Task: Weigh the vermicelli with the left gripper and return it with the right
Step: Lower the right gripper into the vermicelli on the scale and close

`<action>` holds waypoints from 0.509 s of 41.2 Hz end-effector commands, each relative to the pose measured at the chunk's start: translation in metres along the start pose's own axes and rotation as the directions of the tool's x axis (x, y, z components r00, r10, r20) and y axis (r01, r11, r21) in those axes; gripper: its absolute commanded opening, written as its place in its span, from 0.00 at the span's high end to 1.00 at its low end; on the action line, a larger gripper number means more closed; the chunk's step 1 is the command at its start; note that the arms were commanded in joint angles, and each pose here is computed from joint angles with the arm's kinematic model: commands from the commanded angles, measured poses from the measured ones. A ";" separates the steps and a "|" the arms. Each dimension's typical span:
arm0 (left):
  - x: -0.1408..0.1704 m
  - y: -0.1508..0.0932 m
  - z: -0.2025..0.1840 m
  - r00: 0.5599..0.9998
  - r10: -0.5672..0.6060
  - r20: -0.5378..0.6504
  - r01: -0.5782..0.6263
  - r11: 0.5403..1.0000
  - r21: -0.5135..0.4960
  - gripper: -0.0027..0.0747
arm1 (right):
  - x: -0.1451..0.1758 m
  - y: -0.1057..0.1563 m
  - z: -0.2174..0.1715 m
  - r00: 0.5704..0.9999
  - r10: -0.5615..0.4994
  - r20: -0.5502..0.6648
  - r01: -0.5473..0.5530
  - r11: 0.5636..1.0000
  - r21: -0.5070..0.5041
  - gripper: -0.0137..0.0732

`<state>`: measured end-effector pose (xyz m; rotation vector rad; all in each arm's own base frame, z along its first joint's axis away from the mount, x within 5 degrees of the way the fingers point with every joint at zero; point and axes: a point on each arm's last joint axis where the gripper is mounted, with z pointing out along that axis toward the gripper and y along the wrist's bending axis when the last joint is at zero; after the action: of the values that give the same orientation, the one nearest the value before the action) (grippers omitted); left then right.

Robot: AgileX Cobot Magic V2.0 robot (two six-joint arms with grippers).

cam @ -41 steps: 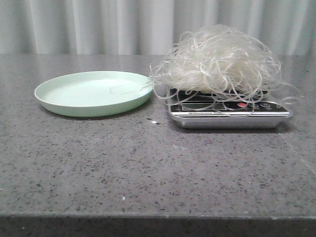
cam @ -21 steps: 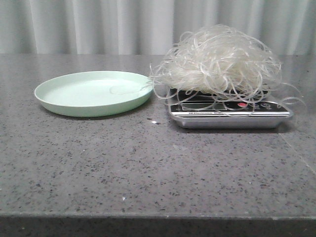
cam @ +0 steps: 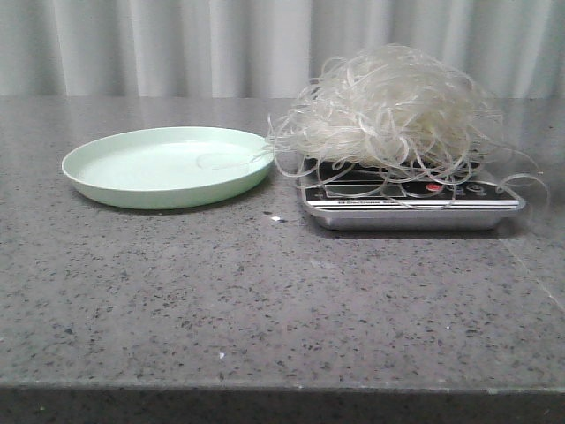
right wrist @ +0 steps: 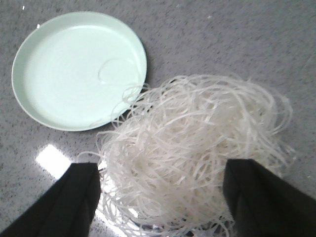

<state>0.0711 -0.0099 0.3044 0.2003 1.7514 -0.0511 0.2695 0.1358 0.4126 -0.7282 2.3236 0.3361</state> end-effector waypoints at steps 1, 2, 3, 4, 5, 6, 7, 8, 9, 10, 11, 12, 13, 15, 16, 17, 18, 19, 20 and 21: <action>-0.016 0.000 -0.002 0.995 -0.010 0.100 0.010 1.000 0.002 0.79 | -0.007 0.004 -0.004 0.999 -0.035 0.017 0.035 0.999 -0.010 0.14; -0.016 0.000 -0.002 0.995 -0.010 0.100 0.010 1.000 0.002 0.79 | -0.006 0.003 0.001 0.999 -0.033 -0.008 0.033 0.999 -0.015 0.14; -0.016 0.000 -0.002 0.995 -0.010 0.100 0.010 1.000 0.002 0.79 | -0.005 0.002 0.005 0.999 -0.031 -0.026 0.031 0.999 -0.018 0.14; -0.016 0.000 -0.002 0.995 -0.010 0.100 0.010 1.000 0.002 0.79 | -0.004 0.002 0.010 0.998 -0.030 -0.047 0.029 0.999 -0.022 0.14; -0.016 0.000 -0.002 0.995 -0.010 0.100 0.010 1.000 0.002 0.79 | -0.003 0.001 0.015 0.997 -0.029 -0.072 0.028 0.999 -0.025 0.14; -0.016 0.000 -0.002 0.995 -0.010 0.100 0.010 1.000 0.002 0.79 | -0.002 0.000 0.021 0.995 -0.029 -0.093 0.026 0.999 -0.027 0.14; -0.016 0.000 -0.002 0.995 -0.010 0.100 0.010 1.000 0.002 0.79 | -0.001 -0.001 0.025 0.993 -0.028 -0.114 0.025 0.999 -0.029 0.14; -0.016 0.000 -0.002 0.995 -0.010 0.100 0.010 1.000 0.002 0.79 | 0.000 -0.001 0.029 0.991 -0.027 -0.131 0.023 0.999 -0.031 0.14; -0.016 0.000 -0.002 0.995 -0.010 0.100 0.010 1.000 0.002 0.79 | 0.001 -0.002 0.035 0.988 -0.026 -0.152 0.021 0.999 -0.034 0.14; -0.016 0.000 -0.002 0.995 -0.010 0.100 0.010 1.000 0.002 0.79 | 0.002 -0.003 0.040 0.985 -0.026 -0.173 0.020 0.999 -0.035 0.14; -0.016 0.000 -0.002 0.995 -0.010 0.100 0.010 1.000 0.002 0.79 | 0.003 -0.005 0.046 0.981 -0.027 -0.195 0.022 0.999 -0.032 0.14; -0.016 0.000 -0.002 0.995 -0.010 0.100 0.010 1.000 0.002 0.79 | 0.004 -0.006 0.050 0.977 -0.029 -0.211 0.024 0.999 -0.028 0.14; -0.016 0.000 -0.002 0.995 -0.010 0.100 0.010 1.000 0.002 0.79 | 0.005 -0.007 0.054 0.974 -0.031 -0.224 0.027 0.999 -0.023 0.14; -0.016 0.000 -0.002 0.995 -0.010 0.100 0.010 1.000 0.002 0.79 | 0.007 -0.010 0.064 0.966 -0.036 -0.256 0.034 0.999 -0.012 0.14; -0.016 0.000 -0.002 0.995 -0.010 0.100 0.010 1.000 0.002 0.79 | 0.008 -0.012 0.069 0.961 -0.038 -0.273 0.037 0.999 -0.008 0.14; -0.016 0.000 -0.002 0.995 -0.010 0.100 0.010 1.000 0.002 0.79 | 0.009 -0.013 0.073 0.957 -0.038 -0.288 0.038 0.999 -0.007 0.14; -0.016 0.000 -0.002 0.995 -0.010 0.100 0.010 1.000 0.002 0.79 | 0.010 -0.013 0.077 0.953 -0.038 -0.300 0.038 0.999 -0.007 0.14; -0.016 0.000 -0.002 0.995 -0.010 0.100 0.010 1.000 0.002 0.79 | 0.011 -0.014 0.082 0.948 -0.038 -0.315 0.037 0.999 -0.008 0.14; -0.016 0.000 -0.002 0.995 -0.010 0.100 0.010 1.000 0.002 0.79 | 0.012 -0.015 0.086 0.943 -0.037 -0.329 0.036 0.999 -0.010 0.14; -0.016 0.000 -0.002 0.995 -0.010 0.100 0.010 1.000 0.002 0.79 | 0.014 -0.016 0.090 0.938 -0.037 -0.344 0.035 0.999 -0.010 0.14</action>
<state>0.0711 -0.0099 0.3044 0.2003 1.7514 -0.0511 0.3172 0.1572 0.3226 -0.8823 2.6776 0.2324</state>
